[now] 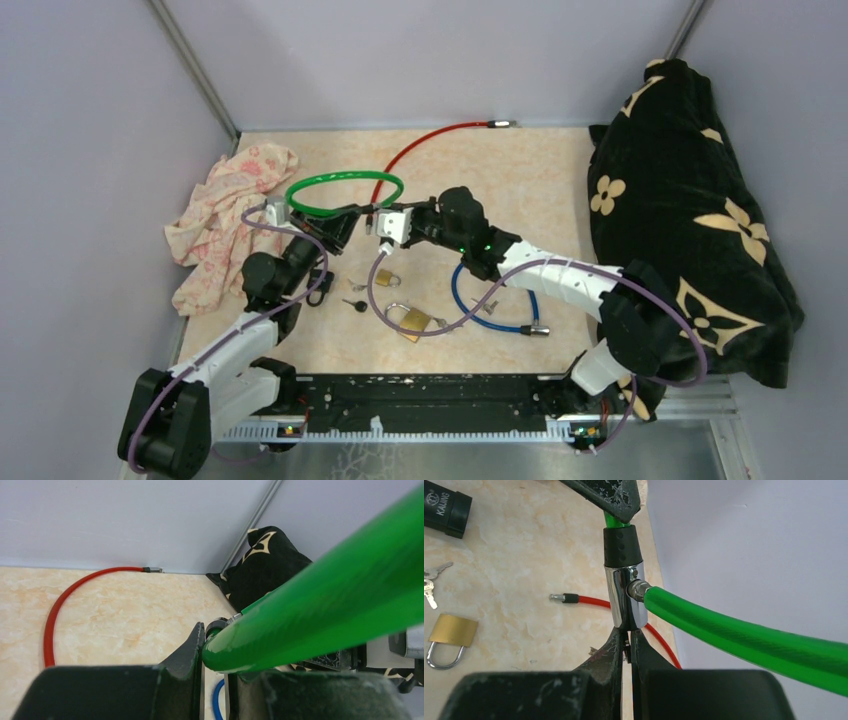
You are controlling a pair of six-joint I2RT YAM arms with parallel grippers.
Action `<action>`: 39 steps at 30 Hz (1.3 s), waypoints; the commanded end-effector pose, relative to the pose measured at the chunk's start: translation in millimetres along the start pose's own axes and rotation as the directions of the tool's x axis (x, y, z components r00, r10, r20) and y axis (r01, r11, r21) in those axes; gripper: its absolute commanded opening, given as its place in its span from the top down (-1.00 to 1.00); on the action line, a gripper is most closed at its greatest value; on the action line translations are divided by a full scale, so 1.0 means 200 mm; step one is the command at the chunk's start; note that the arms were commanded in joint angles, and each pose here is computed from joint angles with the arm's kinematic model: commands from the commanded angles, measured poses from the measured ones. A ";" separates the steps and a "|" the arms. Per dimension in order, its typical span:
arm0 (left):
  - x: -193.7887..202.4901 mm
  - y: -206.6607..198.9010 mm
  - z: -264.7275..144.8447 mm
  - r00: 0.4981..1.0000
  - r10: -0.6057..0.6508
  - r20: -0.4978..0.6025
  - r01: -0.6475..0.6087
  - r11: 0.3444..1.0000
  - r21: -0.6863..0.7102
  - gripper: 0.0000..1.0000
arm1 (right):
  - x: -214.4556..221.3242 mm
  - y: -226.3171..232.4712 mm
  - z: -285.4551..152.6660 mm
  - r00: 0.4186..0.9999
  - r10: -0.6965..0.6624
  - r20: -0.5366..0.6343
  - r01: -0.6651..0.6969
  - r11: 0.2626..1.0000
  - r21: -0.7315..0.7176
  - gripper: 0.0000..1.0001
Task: Lock with the key
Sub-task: Lock the lock, then place the key at the center of the board.
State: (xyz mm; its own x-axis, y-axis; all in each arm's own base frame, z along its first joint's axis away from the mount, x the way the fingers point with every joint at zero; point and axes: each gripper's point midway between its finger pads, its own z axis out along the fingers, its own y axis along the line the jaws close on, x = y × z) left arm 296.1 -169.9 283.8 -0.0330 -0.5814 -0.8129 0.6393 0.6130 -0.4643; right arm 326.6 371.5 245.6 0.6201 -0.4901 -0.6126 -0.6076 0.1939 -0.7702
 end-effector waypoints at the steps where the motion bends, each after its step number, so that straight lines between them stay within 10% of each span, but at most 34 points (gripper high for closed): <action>1: -0.17 -0.05 0.00 0.989 0.076 0.130 -0.080 0.996 0.027 1.00 | 0.16 -0.16 -0.15 0.993 0.031 -0.112 -0.021 0.996 0.089 1.00; 16: -0.14 -0.03 -0.01 0.989 0.083 0.119 -0.085 0.996 0.016 1.00 | 0.32 -0.07 -0.25 0.953 0.230 -0.197 -0.215 0.972 0.096 1.00; 22: -0.07 0.08 -0.03 0.995 0.061 0.083 -0.054 0.995 -0.088 1.00 | 0.31 0.33 -0.14 0.756 0.585 -0.295 -0.641 0.753 -0.150 1.00; 31: 0.11 0.19 -0.09 1.000 -0.020 -0.023 0.016 0.984 -0.178 1.00 | 0.54 0.50 -0.04 0.522 0.730 -0.441 -0.802 0.596 0.036 1.00; 35: 0.16 0.22 -0.11 0.998 -0.043 -0.050 0.032 0.979 -0.202 1.00 | 0.55 0.41 0.00 0.523 0.743 -0.418 -0.790 0.607 0.090 0.16; 39: 0.17 0.23 -0.13 0.998 -0.050 -0.049 0.039 0.977 -0.210 1.00 | 0.45 0.20 -0.04 0.598 0.756 -0.266 -0.749 0.645 0.148 -0.21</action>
State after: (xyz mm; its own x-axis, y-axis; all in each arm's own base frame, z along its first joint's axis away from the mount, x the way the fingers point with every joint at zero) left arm 306.2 -150.5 215.6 -0.1372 -0.5522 -0.8223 0.4516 0.7040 -0.5481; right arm 324.1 319.0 76.5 -0.3710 -0.5432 -0.7532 -0.8306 0.5568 0.0076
